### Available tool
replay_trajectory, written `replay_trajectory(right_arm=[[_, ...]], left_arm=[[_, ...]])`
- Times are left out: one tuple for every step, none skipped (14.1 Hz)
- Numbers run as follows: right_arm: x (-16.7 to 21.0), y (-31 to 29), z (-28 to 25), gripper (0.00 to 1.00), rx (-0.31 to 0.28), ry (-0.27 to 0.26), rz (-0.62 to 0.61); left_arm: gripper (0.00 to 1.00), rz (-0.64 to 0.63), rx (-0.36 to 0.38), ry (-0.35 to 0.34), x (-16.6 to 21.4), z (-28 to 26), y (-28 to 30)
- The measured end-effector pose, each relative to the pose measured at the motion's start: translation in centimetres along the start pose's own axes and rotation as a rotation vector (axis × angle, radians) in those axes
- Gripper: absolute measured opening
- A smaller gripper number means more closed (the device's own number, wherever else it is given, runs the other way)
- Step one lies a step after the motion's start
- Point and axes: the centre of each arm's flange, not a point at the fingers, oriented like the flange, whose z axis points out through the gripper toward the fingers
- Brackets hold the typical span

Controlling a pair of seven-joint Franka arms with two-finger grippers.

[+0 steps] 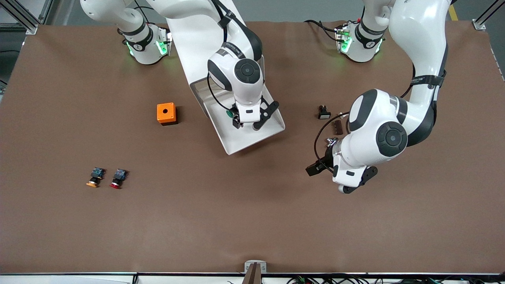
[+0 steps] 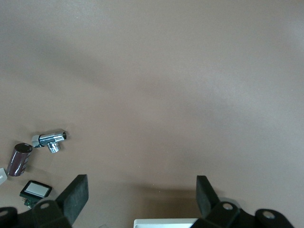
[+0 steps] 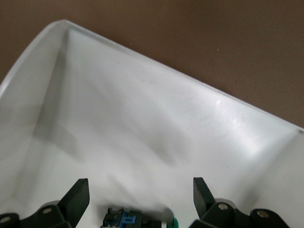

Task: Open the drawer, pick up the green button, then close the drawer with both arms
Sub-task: 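Close the right gripper on the green push button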

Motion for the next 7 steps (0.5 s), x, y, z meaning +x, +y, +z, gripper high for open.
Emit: replay_trajectory(right_arm=[[-0.5, 0.0, 0.2, 0.97, 0.002, -0.009, 0.001], [-1.1, 0.0, 0.3, 0.97, 0.004, -0.019, 0.002], [-1.5, 0.0, 0.5, 0.97, 0.005, -0.026, 0.003], [-1.8, 0.0, 0.6, 0.97, 0.006, -0.031, 0.003], [-2.0, -0.1, 0.6, 0.97, 0.007, -0.034, 0.003], [-2.2, -0.2, 0.6, 0.97, 0.008, -0.036, 0.002], [-2.3, -0.2, 0.7, 0.97, 0.009, -0.039, 0.002]], left_arm=[[1.00, 0.000, 0.000, 0.000, 0.0, 0.1, 0.0], [1.00, -0.001, -0.006, 0.005, 0.1, 0.1, 0.1], [1.00, -0.001, -0.011, 0.009, 0.2, 0.2, 0.1], [1.00, -0.001, -0.014, 0.011, 0.3, 0.2, 0.2], [1.00, -0.001, -0.015, 0.012, 0.3, 0.2, 0.2], [1.00, -0.001, -0.016, 0.013, 0.3, 0.2, 0.2], [1.00, -0.001, -0.016, 0.013, 0.3, 0.2, 0.2]])
